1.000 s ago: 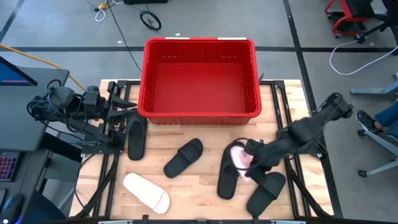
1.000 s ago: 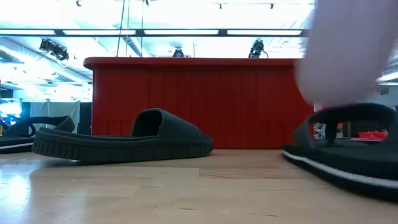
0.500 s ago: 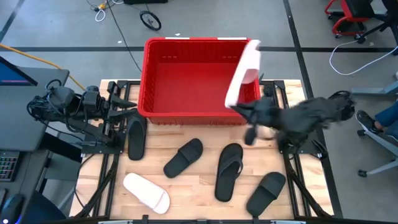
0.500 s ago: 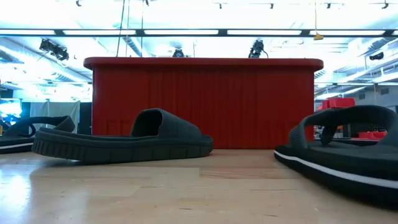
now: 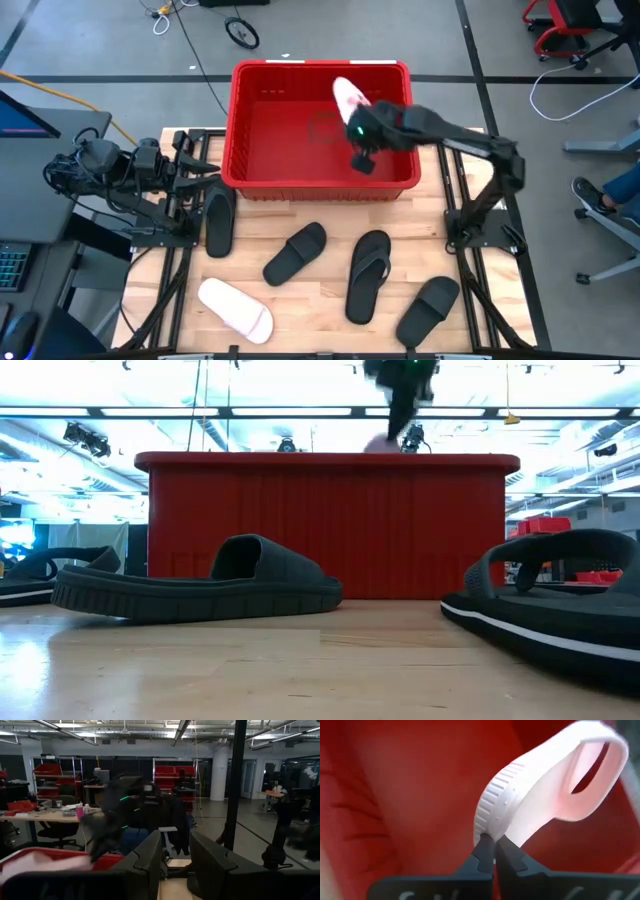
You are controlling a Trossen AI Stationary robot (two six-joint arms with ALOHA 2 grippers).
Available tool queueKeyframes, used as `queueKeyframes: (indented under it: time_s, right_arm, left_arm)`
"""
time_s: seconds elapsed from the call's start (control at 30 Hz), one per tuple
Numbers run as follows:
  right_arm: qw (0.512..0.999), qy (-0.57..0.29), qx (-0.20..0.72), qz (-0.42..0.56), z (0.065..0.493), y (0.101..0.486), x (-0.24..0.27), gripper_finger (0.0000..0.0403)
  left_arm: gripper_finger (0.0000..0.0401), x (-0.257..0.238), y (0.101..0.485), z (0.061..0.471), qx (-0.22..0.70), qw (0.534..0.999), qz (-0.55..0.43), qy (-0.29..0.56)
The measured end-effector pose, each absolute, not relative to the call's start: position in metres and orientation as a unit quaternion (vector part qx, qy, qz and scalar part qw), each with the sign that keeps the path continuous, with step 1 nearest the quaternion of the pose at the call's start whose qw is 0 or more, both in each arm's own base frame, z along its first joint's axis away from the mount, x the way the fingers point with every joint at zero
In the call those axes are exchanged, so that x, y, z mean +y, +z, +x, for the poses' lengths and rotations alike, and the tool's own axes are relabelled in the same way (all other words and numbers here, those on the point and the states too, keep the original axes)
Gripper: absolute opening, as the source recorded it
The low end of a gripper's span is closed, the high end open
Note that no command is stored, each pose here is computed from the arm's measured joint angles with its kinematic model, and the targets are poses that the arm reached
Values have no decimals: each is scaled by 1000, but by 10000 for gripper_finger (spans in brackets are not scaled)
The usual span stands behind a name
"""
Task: Pick and place slides into bin
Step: Put the top pink slide into the red bin
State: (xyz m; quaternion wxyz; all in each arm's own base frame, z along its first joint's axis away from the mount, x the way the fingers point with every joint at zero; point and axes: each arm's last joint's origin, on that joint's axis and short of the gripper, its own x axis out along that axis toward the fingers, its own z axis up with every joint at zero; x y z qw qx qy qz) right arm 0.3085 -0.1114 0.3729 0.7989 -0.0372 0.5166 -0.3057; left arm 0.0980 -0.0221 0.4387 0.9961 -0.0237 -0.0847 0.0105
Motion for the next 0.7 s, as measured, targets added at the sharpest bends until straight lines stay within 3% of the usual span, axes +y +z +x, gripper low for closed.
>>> queueKeyframes:
  time_s: [0.17, 0.3, 0.7]
  right_arm:
    - [731, -335, 593, 36, 310, 330, -169, 2]
    - [712, -310, 627, 58, 318, 299, -193, 2]
    - [629, -288, 721, 46, 333, 238, -210, 2]
  left_arm:
    - [107, -23, 437, 102, -78, 997, -21, 10]
    - [107, -25, 436, 106, -72, 997, -19, 10]
    - [107, -31, 430, 125, -43, 999, -10, 10]
